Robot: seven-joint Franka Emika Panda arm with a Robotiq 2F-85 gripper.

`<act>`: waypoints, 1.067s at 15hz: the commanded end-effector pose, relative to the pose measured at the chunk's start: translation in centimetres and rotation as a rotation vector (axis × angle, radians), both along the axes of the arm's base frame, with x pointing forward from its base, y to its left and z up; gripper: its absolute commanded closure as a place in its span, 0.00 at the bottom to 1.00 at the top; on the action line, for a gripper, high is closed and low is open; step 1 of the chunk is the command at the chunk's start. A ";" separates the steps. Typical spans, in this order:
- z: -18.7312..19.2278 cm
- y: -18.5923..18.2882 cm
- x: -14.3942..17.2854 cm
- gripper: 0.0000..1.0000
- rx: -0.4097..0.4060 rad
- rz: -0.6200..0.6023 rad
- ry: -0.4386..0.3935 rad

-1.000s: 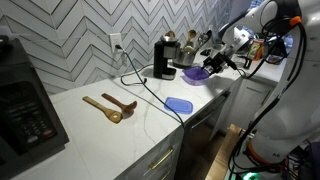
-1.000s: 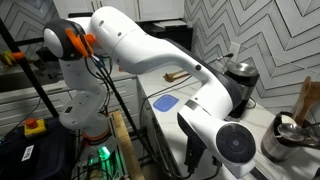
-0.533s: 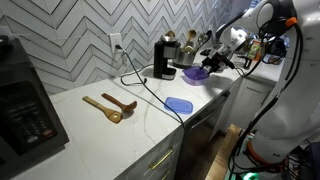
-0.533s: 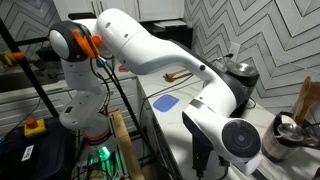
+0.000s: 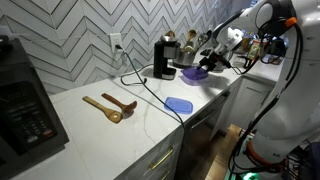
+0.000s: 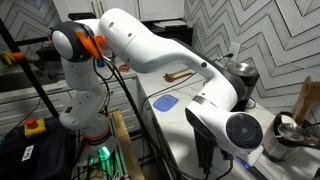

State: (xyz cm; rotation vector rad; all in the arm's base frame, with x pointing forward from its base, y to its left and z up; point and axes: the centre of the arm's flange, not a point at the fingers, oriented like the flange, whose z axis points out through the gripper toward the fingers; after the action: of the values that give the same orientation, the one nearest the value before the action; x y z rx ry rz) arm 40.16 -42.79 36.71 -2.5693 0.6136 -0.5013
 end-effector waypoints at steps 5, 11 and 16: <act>0.0 1.2 1.4 0.00 -0.017 0.114 -0.042; 0.4 1.5 2.0 0.00 -0.034 0.132 -0.046; 3.9 -1.0 -1.2 0.00 -0.129 0.072 -0.010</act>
State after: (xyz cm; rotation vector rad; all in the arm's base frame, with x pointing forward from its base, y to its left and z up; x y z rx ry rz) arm 41.45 -42.48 38.36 -2.6341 0.4620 -0.5412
